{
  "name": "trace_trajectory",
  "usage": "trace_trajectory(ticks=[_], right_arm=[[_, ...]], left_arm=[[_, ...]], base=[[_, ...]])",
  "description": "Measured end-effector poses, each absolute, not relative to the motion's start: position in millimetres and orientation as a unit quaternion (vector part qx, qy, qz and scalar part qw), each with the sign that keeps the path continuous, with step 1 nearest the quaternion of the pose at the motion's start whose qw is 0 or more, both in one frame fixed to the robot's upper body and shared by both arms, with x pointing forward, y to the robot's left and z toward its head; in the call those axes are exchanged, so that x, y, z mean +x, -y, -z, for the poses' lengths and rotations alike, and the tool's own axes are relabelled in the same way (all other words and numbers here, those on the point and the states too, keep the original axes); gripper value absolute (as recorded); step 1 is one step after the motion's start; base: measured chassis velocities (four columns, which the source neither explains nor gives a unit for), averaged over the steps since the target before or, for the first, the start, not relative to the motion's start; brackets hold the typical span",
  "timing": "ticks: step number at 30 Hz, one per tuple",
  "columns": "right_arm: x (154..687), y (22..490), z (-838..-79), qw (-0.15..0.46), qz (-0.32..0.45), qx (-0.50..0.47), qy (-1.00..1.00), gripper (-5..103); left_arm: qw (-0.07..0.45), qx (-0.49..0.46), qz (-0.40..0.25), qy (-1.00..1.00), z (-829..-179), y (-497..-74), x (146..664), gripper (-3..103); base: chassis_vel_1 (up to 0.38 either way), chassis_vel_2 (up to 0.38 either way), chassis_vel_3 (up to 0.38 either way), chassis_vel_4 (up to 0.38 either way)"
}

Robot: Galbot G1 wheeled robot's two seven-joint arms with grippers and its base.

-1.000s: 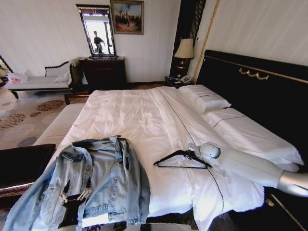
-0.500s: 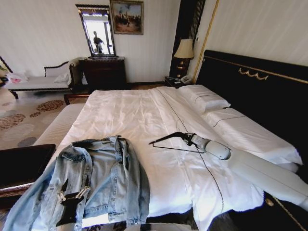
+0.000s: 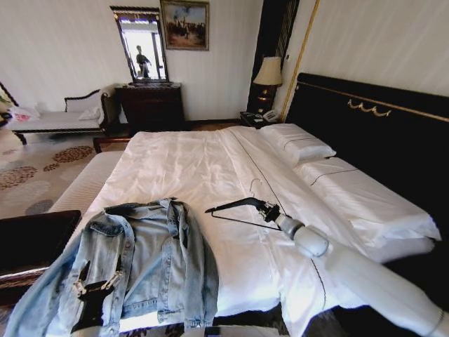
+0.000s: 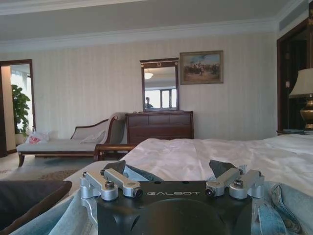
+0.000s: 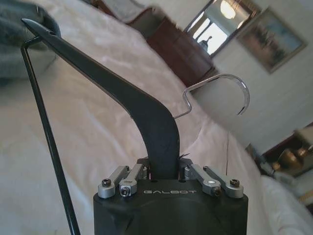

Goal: Pick up the clothes from the bed and hang them on the clothes hanger.

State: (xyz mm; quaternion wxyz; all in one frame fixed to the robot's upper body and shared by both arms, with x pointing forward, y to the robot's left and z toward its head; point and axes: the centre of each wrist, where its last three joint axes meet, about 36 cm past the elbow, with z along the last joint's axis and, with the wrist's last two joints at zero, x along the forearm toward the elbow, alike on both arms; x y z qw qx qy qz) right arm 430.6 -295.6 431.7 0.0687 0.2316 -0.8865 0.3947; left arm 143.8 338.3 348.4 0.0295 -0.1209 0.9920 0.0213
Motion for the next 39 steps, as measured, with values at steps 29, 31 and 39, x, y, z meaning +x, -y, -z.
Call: trace_trajectory(ticks=[29,31,39], right_arm=[[425,274,-405,0.031,-0.392,0.233,0.889,27],[425,275,-406,0.032,-0.392,0.232,0.890,27],[422,273,-407,0.033,-0.388,0.232,0.892,27]], left_arm=[[0.018,-0.114,-0.025,-0.993,-346,-335,143,98],[0.018,-0.114,-0.025,-0.993,-346,-335,143,98],[0.018,-0.114,-0.023,-0.993,-345,-334,142,98]], base=[[0.000,0.000,0.000,0.000],[0.000,0.000,0.000,0.000],[0.000,0.000,0.000,0.000]])
